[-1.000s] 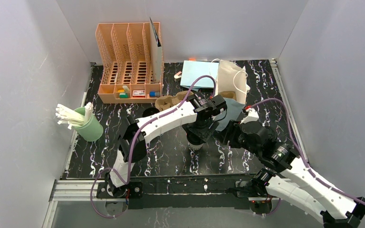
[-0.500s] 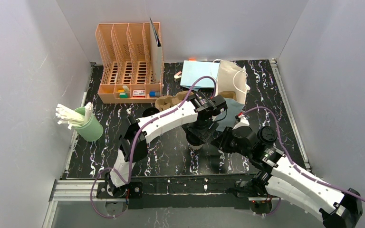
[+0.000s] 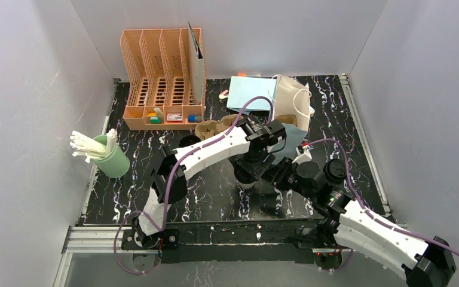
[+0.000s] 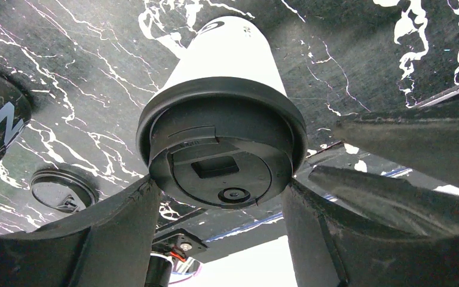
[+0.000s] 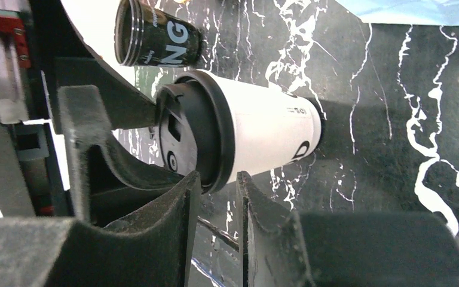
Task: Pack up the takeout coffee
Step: Close the cup lid on the coffee cup.
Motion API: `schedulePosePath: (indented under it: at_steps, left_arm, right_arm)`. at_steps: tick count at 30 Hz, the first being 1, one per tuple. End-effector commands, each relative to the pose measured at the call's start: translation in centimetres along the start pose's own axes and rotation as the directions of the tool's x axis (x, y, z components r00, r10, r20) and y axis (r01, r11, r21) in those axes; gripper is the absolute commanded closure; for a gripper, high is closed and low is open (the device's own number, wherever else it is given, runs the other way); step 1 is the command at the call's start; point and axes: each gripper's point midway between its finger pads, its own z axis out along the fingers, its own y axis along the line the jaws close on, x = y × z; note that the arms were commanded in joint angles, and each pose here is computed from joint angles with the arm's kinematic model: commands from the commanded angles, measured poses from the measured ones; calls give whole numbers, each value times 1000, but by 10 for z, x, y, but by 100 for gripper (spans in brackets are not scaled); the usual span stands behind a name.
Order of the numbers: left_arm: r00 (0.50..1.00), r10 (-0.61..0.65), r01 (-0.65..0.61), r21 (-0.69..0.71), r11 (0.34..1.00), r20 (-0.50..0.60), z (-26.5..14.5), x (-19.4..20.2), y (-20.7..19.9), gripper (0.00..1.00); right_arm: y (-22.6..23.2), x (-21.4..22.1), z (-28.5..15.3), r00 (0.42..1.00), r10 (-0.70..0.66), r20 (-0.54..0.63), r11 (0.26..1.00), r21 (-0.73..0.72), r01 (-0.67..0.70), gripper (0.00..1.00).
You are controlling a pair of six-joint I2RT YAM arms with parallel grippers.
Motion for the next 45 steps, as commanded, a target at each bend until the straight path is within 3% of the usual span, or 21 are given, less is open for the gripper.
schedulePosePath:
  at_steps: [1, 11, 17, 20, 28, 38, 45]
  left_arm:
    - [997, 37, -37, 3, 999, -67, 5, 9, -3, 60]
    - [997, 40, -41, -2, 999, -65, 6, 7, -2, 61]
    - [998, 38, -38, 7, 999, -55, 8, 5, -3, 61]
    - [998, 35, -34, 15, 999, -57, 11, 6, -3, 61]
    - [997, 24, -21, 43, 999, -68, 18, 11, 1, 61]
    - [997, 12, -5, 89, 996, -75, 27, 20, 8, 62]
    - [996, 8, 2, 123, 992, -89, 35, 27, 5, 63]
  right_arm:
    - [17, -18, 5, 997, 12, 75, 998, -61, -7, 64]
    - [8, -20, 18, 998, 17, 64, 999, -28, -16, 67]
    - [-5, -18, 24, 998, 38, 42, 999, 13, -38, 81]
    - [-8, -14, 28, 999, 46, 12, 999, 24, -46, 83]
    - [-15, -9, 31, 999, 37, -27, 999, 41, -36, 83]
    - [-26, 24, 39, 979, 52, -196, 997, 62, -41, 83]
    - [-35, 32, 41, 969, 48, -241, 995, 99, -24, 83]
